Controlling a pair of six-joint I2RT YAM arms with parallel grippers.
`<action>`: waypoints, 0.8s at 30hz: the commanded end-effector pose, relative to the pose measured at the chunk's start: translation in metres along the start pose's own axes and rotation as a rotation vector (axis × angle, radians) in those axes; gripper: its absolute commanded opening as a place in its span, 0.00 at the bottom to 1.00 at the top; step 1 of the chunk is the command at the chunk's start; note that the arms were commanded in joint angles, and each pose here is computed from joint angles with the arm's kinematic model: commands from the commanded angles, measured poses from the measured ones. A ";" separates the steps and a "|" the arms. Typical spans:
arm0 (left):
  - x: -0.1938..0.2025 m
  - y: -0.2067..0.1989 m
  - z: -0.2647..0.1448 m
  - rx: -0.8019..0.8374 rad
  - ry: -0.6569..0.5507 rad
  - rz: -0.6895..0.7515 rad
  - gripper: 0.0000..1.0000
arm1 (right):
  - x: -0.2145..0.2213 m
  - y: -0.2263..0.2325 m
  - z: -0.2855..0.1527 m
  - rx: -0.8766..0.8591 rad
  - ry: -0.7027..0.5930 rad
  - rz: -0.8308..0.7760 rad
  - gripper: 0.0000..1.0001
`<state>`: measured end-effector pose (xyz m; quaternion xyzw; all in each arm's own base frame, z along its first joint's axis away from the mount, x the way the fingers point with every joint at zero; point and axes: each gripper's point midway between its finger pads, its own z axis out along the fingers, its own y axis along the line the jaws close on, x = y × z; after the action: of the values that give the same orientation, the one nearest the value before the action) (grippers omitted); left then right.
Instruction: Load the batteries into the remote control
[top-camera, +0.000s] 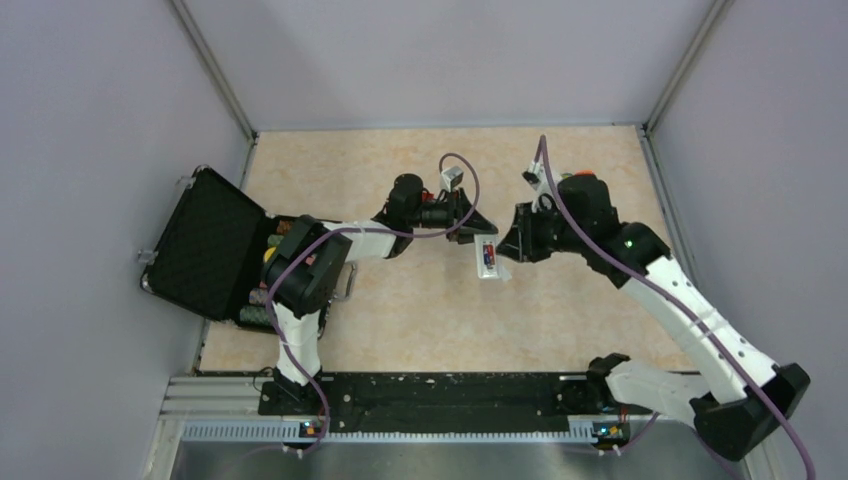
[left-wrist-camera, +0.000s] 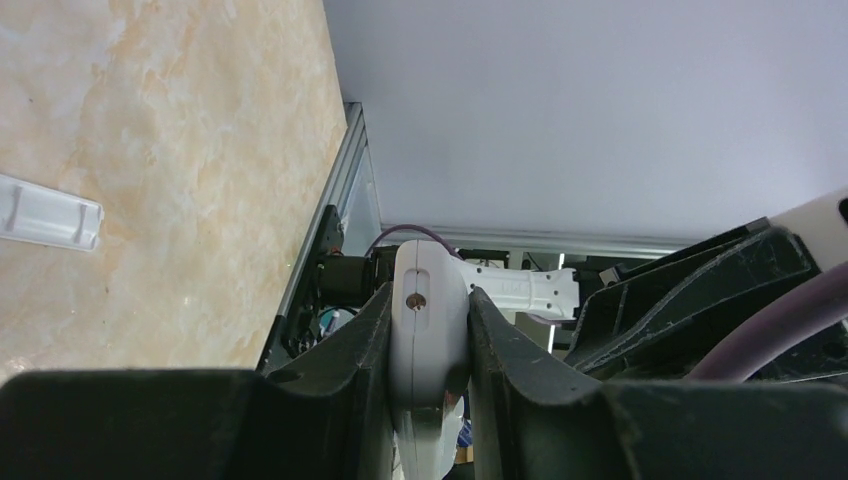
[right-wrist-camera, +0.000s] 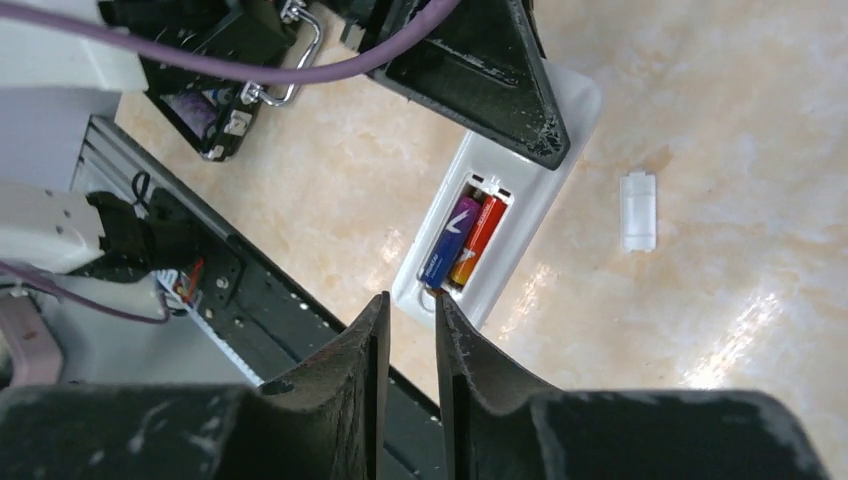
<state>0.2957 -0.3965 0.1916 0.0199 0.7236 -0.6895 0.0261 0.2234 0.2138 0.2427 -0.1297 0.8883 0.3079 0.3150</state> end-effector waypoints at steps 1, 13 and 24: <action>0.006 -0.023 -0.004 0.049 0.023 0.010 0.00 | -0.016 0.014 -0.016 -0.113 -0.192 -0.294 0.23; 0.016 -0.045 -0.007 0.122 0.105 -0.037 0.00 | -0.009 0.027 -0.019 -0.252 -0.407 -0.660 0.28; 0.016 -0.043 -0.007 0.117 0.098 -0.045 0.00 | 0.005 0.033 0.003 -0.255 -0.339 -0.762 0.23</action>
<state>0.2810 -0.3926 0.2167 0.0093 0.6992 -0.7136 -0.0410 0.2033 0.2381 0.2429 -0.4083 0.6954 0.3123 0.5022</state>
